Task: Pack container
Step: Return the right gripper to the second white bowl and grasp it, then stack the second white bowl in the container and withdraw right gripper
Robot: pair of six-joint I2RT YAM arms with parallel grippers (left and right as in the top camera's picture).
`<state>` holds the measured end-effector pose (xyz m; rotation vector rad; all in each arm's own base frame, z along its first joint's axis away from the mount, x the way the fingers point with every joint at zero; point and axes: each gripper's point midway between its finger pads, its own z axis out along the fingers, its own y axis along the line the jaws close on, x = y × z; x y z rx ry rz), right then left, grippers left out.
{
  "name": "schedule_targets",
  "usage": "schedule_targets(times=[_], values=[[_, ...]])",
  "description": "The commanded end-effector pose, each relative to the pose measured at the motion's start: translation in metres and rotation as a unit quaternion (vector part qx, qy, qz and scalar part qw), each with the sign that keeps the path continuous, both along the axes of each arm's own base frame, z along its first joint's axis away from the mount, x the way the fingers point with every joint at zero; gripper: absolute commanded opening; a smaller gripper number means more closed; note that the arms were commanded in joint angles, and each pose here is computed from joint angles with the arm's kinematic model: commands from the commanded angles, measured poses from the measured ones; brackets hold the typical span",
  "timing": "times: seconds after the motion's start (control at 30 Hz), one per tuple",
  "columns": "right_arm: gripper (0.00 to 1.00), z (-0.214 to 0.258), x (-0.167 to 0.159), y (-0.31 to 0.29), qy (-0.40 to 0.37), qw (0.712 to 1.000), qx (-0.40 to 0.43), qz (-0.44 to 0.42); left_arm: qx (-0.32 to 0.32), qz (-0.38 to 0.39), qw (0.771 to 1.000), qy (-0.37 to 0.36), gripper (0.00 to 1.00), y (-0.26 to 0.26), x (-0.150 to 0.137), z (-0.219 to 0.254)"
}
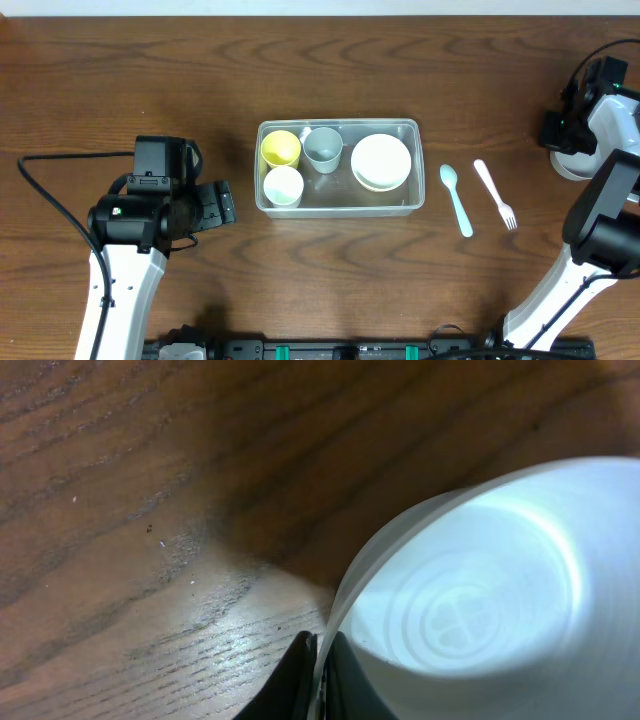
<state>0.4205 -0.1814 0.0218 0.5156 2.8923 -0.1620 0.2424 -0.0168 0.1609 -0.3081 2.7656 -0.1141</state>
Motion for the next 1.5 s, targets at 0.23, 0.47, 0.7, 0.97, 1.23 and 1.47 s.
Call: schedule_targets(times=[0.23, 0.47, 0.7, 0.97, 1.23, 1.47], values=[[0.01, 0.072, 0.024, 0.046, -0.092, 0.994, 0.035, 0.052, -0.003, 0.006, 1.000, 0.001, 0.87, 0.000, -0.001, 0.000], [0.01, 0.187, 0.027, 0.162, -0.212, 0.953, 0.057, 0.209, -0.003, 0.006, 1.000, 0.001, 0.87, 0.000, -0.001, 0.000], [0.01, 0.215, -0.022, 0.304, -0.197, 0.891, 0.036, 0.407, -0.003, 0.006, 1.000, 0.005, 0.87, 0.001, -0.002, -0.001], [0.01, 0.196, -0.071, 0.389, -0.147, 0.859, 0.029, 0.490, -0.003, 0.006, 1.000, 0.005, 0.87, 0.001, -0.003, -0.001], [0.01, 0.159, -0.081, 0.394, -0.081, 0.876, 0.048, 0.473, -0.003, 0.006, 1.000, 0.009, 0.87, 0.001, -0.004, -0.001], [0.01, 0.115, -0.083, 0.394, -0.011, 0.889, 0.049, 0.455, -0.003, 0.006, 1.000, 0.009, 0.87, 0.001, -0.004, -0.001]])
